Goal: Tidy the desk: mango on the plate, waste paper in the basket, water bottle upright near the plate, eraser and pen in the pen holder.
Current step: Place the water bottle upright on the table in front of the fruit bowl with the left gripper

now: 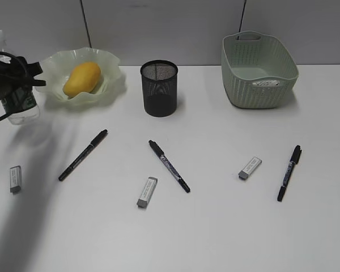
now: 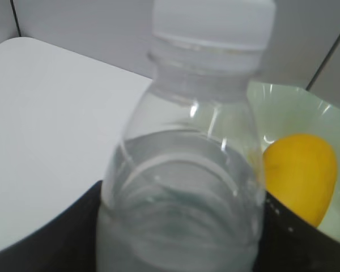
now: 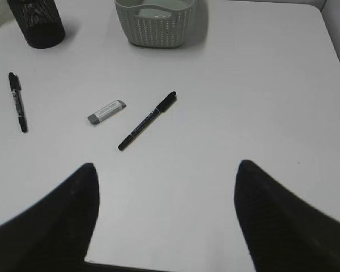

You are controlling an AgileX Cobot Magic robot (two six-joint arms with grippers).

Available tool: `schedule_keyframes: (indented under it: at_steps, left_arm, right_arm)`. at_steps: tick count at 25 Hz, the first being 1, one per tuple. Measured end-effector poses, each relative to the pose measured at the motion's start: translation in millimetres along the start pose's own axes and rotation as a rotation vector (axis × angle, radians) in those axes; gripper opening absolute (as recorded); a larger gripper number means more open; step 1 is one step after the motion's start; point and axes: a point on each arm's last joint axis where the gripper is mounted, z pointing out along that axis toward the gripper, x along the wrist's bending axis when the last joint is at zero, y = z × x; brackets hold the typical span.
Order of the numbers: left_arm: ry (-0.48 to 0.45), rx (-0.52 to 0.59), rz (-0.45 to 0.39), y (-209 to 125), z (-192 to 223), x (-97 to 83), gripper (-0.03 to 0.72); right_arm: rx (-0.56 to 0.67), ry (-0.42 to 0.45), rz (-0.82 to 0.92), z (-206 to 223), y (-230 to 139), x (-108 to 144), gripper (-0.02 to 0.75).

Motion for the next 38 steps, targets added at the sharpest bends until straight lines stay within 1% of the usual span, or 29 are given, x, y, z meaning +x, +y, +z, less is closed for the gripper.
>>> schedule_keyframes:
  at_steps: [2, 9, 11, 16, 23, 28, 35, 38]
  left_arm:
    - [-0.002, -0.026, -0.017, -3, 4, 0.0, 0.511]
    - [0.016, -0.073, -0.008, -21, 18, 4.0, 0.511]
    - [0.014, -0.096, 0.005, -26, 22, 4.7, 0.511]
    - [-0.026, -0.155, 0.057, -34, 29, 2.9, 0.511]
    - [-0.055, -0.143, 0.088, -42, 32, 1.3, 0.511]
    - [-0.057, -0.136, 0.087, -43, 33, 1.2, 0.513]
    - [-0.063, -0.126, 0.092, -44, 33, 0.6, 0.553]
    - [-0.064, -0.126, 0.093, -44, 33, 0.4, 0.598]
  right_arm:
    - [0.000, 0.007, 0.004, 0, 0, 1, 0.585]
    - [-0.030, 0.000, 0.000, 0, 3, 0, 0.585]
    - [-0.032, 0.000, 0.000, 0, 3, 0, 0.585]
    - [-0.036, 0.007, 0.004, 0, 3, 1, 0.585]
    - [-0.037, 0.000, 0.000, 0, 3, 0, 0.585]
    - [-0.037, 0.007, 0.004, 0, 3, 1, 0.585]
    - [-0.038, 0.007, 0.004, 0, 3, 1, 0.585]
    - [-0.039, 0.007, 0.004, 0, 4, 1, 0.585]
